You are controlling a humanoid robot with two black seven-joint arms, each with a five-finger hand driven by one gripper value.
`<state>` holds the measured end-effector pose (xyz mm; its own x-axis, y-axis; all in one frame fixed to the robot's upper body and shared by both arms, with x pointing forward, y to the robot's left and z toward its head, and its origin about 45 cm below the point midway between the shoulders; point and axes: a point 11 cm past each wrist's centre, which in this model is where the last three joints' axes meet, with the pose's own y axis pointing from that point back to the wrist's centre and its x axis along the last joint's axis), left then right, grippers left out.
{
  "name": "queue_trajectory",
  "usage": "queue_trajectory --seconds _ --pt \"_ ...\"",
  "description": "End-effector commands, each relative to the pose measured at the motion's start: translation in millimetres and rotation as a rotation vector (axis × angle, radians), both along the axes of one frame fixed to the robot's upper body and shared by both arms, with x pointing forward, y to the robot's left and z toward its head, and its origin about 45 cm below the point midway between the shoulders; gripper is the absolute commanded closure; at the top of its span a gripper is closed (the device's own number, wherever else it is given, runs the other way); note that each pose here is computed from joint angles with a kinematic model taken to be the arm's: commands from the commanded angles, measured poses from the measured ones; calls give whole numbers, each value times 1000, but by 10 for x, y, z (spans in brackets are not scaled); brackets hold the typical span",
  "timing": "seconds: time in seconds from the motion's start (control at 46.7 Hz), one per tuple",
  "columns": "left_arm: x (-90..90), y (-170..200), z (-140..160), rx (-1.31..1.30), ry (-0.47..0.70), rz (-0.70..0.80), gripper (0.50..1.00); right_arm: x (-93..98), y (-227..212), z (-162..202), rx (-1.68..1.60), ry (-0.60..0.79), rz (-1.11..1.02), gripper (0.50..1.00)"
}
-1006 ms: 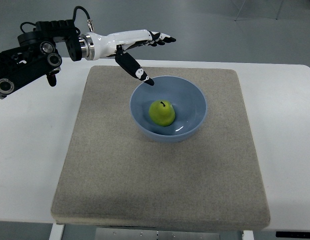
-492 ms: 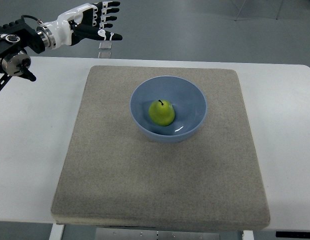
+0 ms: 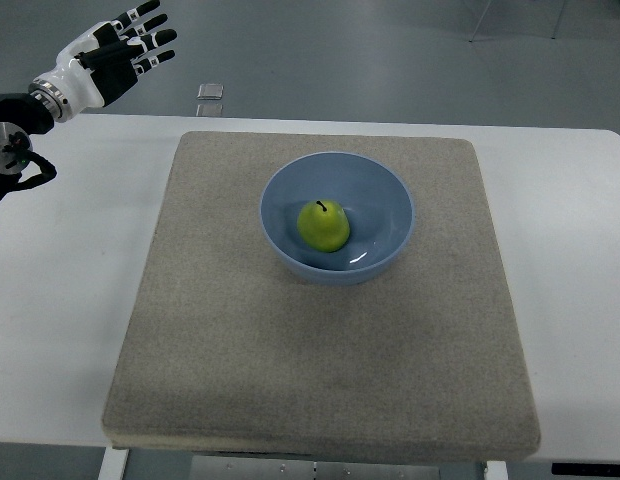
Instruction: Place pear in bowl with left hand
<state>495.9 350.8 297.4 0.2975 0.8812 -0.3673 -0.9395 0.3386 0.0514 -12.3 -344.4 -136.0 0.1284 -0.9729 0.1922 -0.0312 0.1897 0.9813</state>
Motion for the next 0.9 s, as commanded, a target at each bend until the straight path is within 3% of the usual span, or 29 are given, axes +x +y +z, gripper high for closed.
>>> queue_trajectory --seconds 0.0,0.428,0.878 --pt "-9 82 -31 -45 27 12 506 -5 2 0 1 1 0 576" --pt "-15 341 1 -192 38 71 506 -5 2 0 1 1 0 574" --pt "-22 91 -273 -222 90 47 506 5 2 0 1 -1 2 576"
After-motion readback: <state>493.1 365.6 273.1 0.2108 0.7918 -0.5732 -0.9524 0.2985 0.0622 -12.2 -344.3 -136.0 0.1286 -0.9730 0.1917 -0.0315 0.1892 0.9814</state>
